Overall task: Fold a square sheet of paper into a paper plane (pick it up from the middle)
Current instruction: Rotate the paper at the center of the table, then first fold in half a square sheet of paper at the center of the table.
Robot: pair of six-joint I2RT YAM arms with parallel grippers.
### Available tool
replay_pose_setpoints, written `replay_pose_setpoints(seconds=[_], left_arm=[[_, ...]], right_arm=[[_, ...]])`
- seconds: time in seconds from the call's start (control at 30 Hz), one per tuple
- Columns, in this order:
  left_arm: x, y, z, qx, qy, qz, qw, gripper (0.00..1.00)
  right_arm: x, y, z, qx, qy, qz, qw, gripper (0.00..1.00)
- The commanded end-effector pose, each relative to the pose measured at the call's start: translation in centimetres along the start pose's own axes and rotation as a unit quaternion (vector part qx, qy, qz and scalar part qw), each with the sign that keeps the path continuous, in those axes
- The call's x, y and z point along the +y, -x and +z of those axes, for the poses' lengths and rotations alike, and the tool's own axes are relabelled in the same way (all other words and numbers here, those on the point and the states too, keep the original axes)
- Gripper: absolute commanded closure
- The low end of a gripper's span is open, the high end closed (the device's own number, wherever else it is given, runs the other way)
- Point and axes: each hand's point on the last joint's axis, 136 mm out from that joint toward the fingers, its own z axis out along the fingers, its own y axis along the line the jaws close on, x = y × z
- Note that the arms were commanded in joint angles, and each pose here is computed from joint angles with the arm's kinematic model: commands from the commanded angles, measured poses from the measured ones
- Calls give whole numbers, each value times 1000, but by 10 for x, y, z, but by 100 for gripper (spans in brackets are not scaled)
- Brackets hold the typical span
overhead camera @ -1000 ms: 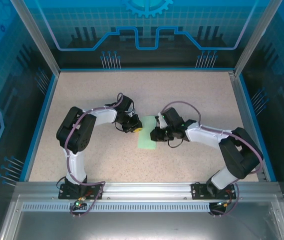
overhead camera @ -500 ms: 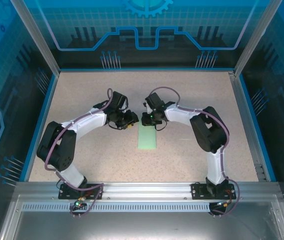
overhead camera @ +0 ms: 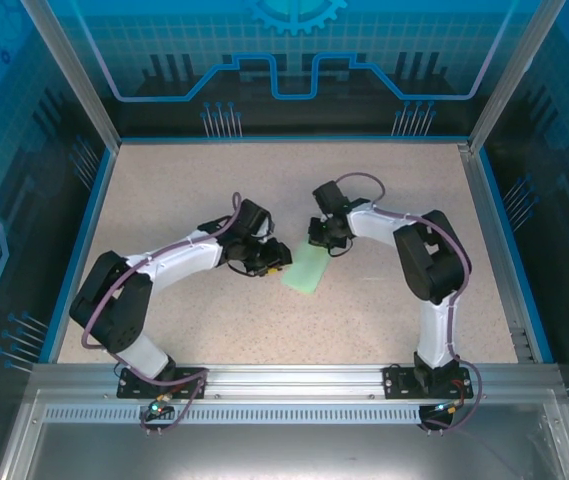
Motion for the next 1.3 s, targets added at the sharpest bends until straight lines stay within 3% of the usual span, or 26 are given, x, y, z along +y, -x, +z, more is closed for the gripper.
replay_pose_setpoints(seconds=[0.0, 0.13, 0.3, 0.6, 1.27], left_arm=[[-22, -15, 13, 24, -34, 4, 999, 69], [-40, -22, 35, 31, -51, 14, 998, 73], [-57, -24, 63, 42, -73, 15, 996, 80], [-56, -19, 89, 50, -62, 2, 997, 86], [-31, -14, 108, 44, -12, -16, 999, 90]], right_arm=[[-5, -4, -17, -4, 30, 28, 999, 86], [12, 4, -55, -36, 133, 9, 990, 85], [3, -16, -83, -53, 183, -20, 981, 85], [-17, -50, -65, -17, 192, -10, 981, 89], [-23, -63, -21, 35, 180, -2, 983, 93]])
